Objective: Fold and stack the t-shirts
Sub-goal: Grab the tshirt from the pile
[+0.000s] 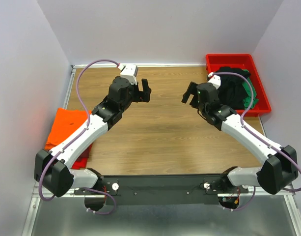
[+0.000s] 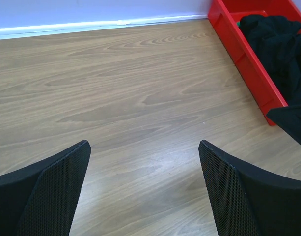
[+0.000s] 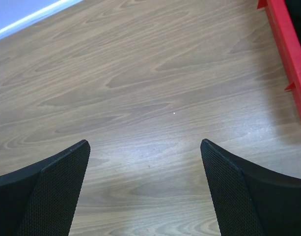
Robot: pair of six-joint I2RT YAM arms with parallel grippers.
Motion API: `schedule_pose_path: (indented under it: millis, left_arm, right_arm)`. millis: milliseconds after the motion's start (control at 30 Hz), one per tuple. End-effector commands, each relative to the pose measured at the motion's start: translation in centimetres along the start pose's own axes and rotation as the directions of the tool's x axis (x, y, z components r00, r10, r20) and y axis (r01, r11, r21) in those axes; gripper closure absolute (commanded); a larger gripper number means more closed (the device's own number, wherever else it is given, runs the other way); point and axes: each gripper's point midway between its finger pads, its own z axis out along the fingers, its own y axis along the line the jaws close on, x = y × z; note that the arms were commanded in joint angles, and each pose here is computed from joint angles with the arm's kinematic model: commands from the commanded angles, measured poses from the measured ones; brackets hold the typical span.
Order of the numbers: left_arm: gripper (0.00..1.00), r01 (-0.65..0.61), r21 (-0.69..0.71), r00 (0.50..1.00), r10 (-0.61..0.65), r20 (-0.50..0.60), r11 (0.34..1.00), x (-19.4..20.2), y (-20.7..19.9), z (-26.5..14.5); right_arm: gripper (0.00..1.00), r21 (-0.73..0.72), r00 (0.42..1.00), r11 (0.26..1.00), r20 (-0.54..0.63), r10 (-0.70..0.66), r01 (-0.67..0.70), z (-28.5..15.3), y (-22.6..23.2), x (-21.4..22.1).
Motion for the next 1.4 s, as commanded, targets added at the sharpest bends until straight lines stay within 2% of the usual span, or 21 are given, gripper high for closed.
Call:
schedule_pose_path:
  millis: [0,167,300,333,400,433,467,500,600,633,733,833,1000,1067,1133,1167,1200,1300,1333,1367]
  left_arm:
    - [0.02,-0.012,0.056,0.999,0.010,0.041,0.998,-1.7,-1.0,-0.6]
    - [0.02,-0.012,0.064,1.000,0.010,0.028,0.998,-1.5,-1.2,-0.7]
    - [0.02,-0.014,0.062,1.000,0.014,0.014,0.998,-1.2,-1.1,-0.6]
    - [0.02,-0.016,0.063,1.000,0.015,0.012,0.998,-1.3,-1.2,-0.6]
    - [0.02,-0.015,0.060,1.000,0.015,0.005,0.998,-1.1,-1.1,-0.5]
    - [0.02,-0.017,0.055,1.000,0.017,0.002,0.998,-1.0,-1.0,-0.5]
    - [0.02,-0.016,0.053,1.000,0.017,-0.007,0.998,-0.9,-1.0,-0.5]
    - [0.02,-0.016,0.047,1.000,0.017,-0.007,0.999,-1.0,-0.9,-0.5]
    - [0.02,-0.017,0.045,1.000,0.017,0.000,0.999,-1.3,-0.9,-0.8]
    - [0.02,-0.018,0.048,1.000,0.017,0.009,0.999,-1.7,-0.9,-1.0]
    - [0.02,-0.019,0.045,1.000,0.019,0.006,0.999,-1.5,-0.9,-1.1]
    - [0.02,-0.021,0.053,1.000,0.021,0.004,0.998,-1.5,-1.0,-1.1]
    - [0.02,-0.019,0.050,1.000,0.019,0.003,0.999,-1.6,-0.9,-1.1]
    - [0.02,-0.021,0.047,1.000,0.021,0.004,0.999,-1.7,-0.9,-1.1]
    - [0.02,-0.020,0.046,1.000,0.019,0.001,0.999,-1.6,-0.9,-1.1]
    - [0.02,-0.017,0.046,1.000,0.017,-0.002,0.999,-1.5,-0.9,-1.0]
    - [0.02,-0.015,0.048,1.000,0.015,-0.003,0.999,-1.4,-0.9,-1.0]
    - [0.02,-0.014,0.053,1.000,0.014,-0.006,0.998,-1.4,-1.0,-1.0]
    - [0.02,-0.012,0.055,1.000,0.013,-0.008,0.998,-1.4,-1.0,-0.9]
    - [0.02,-0.012,0.055,1.000,0.012,-0.008,0.998,-1.4,-1.0,-1.0]
  right_arm:
    - [0.00,-0.005,0.999,1.000,0.039,0.003,-0.002,-0.4,0.2,-1.1]
    - [0.00,-0.037,0.999,0.999,0.032,-0.032,0.034,1.1,2.4,-2.3]
    - [0.00,0.037,0.994,0.996,0.071,-0.080,0.077,3.8,2.2,-4.8]
    - [0.00,0.068,0.992,0.996,0.109,-0.071,0.064,4.7,1.1,-7.5]
    - [0.00,0.083,0.996,0.995,0.069,-0.058,0.052,7.7,-0.5,-7.8]
    - [0.00,0.134,0.997,0.991,0.074,-0.019,0.009,9.3,-3.7,-9.3]
    - [0.00,0.122,0.996,0.992,0.086,0.007,-0.017,10.1,-4.2,-10.9]
    - [0.00,0.199,0.997,0.979,0.071,0.038,-0.051,12.3,-8.1,-10.9]
    - [0.00,0.273,0.991,0.954,0.081,0.103,-0.121,14.6,-13.0,-12.2]
    - [0.01,0.326,0.984,0.929,0.085,0.154,-0.173,15.6,-16.6,-12.1]
    - [0.02,0.352,0.975,0.909,0.074,0.210,-0.223,17.4,-20.7,-12.1]
    - [0.02,0.407,0.978,0.889,0.080,0.193,-0.209,18.5,-22.8,-12.0]
    - [0.03,0.412,0.976,0.885,0.063,0.209,-0.216,20.2,-23.5,-11.1]
    - [0.08,0.404,0.973,0.887,0.052,0.223,-0.225,20.3,-23.3,-10.6]
    - [0.21,0.404,0.970,0.883,0.056,0.236,-0.238,20.0,-23.2,-10.5]
    - [0.28,0.406,0.970,0.882,0.065,0.235,-0.241,19.7,-23.2,-10.8]
    - [0.42,0.401,0.969,0.883,0.080,0.234,-0.246,19.0,-22.9,-11.5]
    - [0.60,0.366,0.968,0.896,0.109,0.228,-0.252,17.6,-21.8,-13.4]
    - [0.73,0.356,0.968,0.901,0.113,0.222,-0.248,17.2,-21.6,-13.8]
    - [0.79,0.345,0.967,0.904,0.124,0.221,-0.251,16.8,-21.2,-14.5]
